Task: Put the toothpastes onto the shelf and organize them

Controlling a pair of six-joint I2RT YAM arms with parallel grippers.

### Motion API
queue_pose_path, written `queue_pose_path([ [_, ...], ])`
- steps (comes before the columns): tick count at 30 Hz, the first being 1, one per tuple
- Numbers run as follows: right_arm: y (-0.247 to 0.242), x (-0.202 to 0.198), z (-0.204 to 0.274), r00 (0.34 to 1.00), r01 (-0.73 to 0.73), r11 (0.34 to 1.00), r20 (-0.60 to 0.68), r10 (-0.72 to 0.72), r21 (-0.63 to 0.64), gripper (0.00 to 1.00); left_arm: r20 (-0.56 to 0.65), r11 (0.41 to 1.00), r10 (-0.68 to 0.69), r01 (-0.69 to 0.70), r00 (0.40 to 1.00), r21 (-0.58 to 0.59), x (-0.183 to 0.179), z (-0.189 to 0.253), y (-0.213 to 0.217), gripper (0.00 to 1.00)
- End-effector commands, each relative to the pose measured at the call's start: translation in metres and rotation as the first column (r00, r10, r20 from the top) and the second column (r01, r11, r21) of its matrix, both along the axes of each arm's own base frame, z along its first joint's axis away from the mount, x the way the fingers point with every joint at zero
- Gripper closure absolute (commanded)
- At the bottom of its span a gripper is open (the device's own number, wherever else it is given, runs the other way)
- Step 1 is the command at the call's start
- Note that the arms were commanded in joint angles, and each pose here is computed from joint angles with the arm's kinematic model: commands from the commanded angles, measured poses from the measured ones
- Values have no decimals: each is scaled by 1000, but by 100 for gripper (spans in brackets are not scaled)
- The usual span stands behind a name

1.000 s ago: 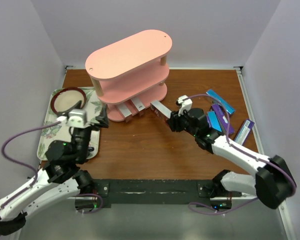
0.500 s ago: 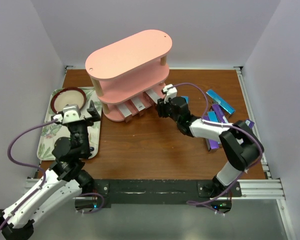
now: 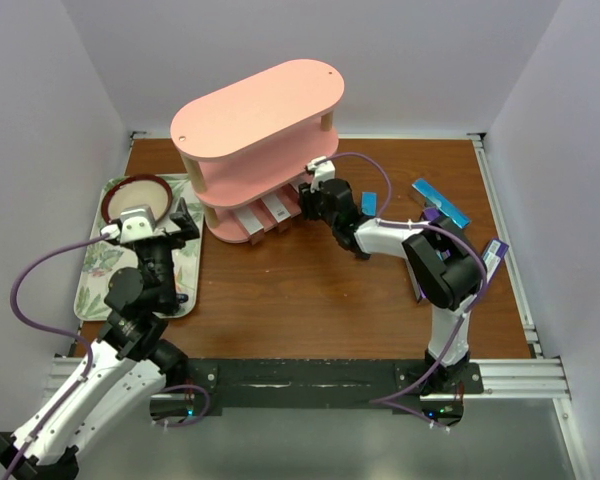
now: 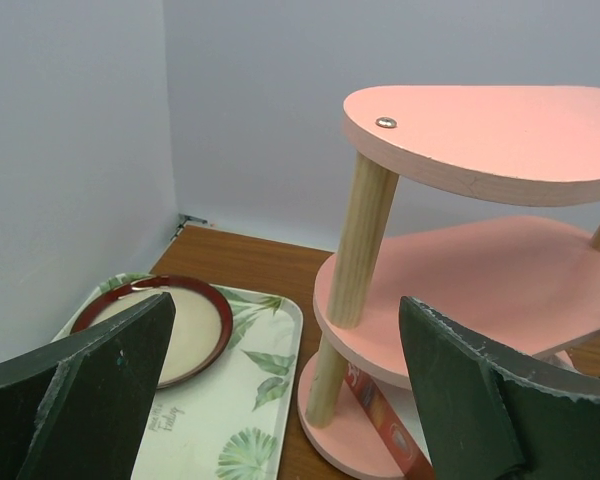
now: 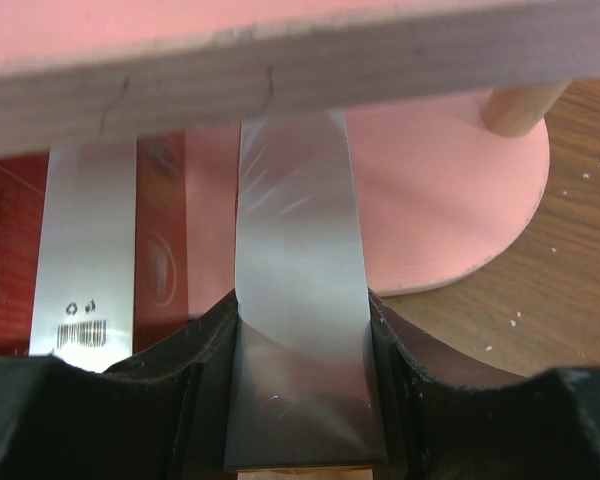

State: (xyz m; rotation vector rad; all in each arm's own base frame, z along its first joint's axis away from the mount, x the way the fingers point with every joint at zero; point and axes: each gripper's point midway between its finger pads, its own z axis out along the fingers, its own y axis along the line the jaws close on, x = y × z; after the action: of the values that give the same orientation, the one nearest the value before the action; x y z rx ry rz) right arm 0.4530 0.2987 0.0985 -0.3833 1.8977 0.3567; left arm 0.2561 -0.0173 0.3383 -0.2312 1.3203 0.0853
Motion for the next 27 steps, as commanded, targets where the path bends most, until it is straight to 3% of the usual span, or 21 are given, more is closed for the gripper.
queue_pose_path([
  [1, -8, 17, 18, 996, 80, 997, 29, -80, 9, 53, 59, 998, -28, 32, 998, -56, -3, 22, -1, 0],
  [7, -9, 13, 12, 997, 73, 997, 5, -73, 7, 33, 57, 998, -32, 35, 998, -59, -2, 22, -1, 0],
  [27, -17, -25, 5, 997, 1, 1000, -78, -1, 3, 35, 45, 996, -67, 69, 997, -64, 4, 18, -8, 0],
])
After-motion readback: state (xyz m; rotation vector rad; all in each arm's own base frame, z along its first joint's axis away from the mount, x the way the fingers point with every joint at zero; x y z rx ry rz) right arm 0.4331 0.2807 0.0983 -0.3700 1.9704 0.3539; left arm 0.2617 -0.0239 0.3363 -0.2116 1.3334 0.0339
